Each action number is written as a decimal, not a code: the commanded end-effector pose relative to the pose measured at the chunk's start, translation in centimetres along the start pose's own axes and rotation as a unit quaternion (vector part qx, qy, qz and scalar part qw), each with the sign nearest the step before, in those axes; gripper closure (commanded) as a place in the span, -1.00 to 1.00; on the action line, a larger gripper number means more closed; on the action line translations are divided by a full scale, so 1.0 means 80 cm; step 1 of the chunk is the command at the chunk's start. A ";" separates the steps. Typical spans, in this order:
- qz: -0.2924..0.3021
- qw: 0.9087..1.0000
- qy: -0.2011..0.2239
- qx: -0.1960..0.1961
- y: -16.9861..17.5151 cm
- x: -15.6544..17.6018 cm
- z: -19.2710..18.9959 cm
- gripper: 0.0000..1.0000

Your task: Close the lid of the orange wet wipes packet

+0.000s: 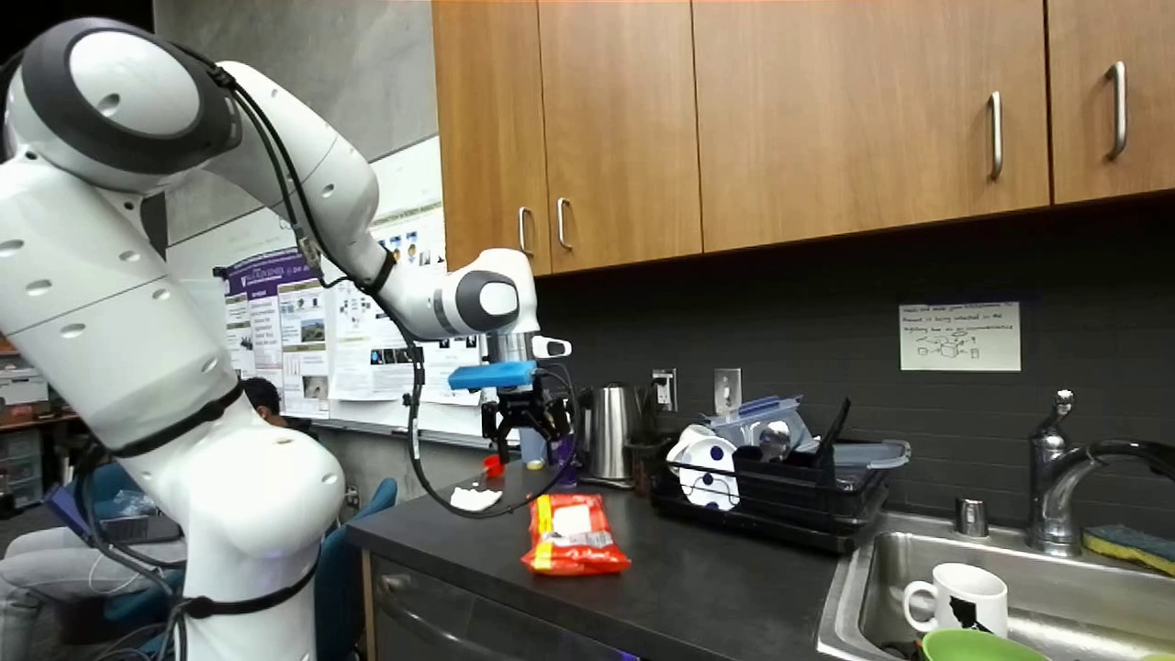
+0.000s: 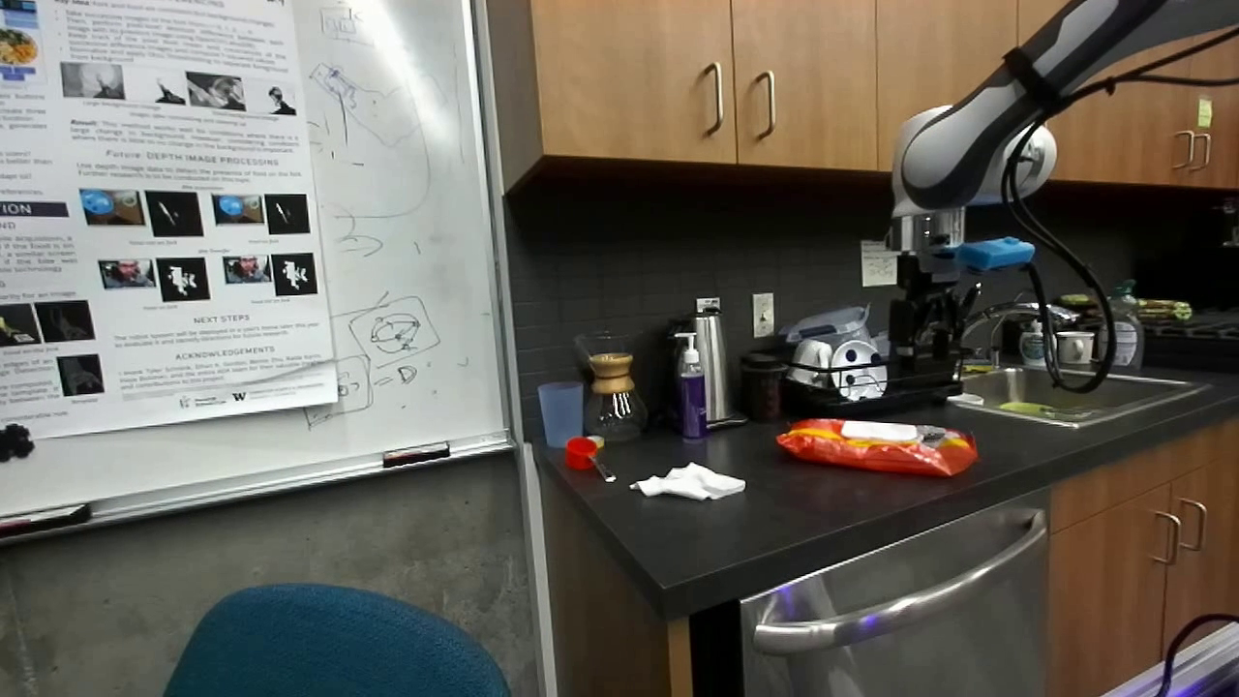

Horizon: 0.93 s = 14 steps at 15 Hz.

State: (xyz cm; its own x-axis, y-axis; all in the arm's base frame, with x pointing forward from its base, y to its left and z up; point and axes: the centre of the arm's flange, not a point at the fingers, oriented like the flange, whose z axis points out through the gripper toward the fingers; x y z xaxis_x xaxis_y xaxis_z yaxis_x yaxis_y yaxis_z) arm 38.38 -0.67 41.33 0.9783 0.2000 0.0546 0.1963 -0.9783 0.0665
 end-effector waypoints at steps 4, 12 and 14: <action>0.047 0.999 0.013 -0.003 0.012 0.026 -0.020 -1.00; 0.050 0.999 0.019 0.001 0.021 0.022 -0.024 -1.00; 0.050 0.999 0.018 0.001 0.021 0.023 -0.023 -1.00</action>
State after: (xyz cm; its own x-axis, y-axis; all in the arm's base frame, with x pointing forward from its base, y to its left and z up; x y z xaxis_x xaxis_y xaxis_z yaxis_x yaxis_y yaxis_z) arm 40.36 -1.83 43.36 0.9900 0.1031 0.0960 0.0980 -0.9936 0.0567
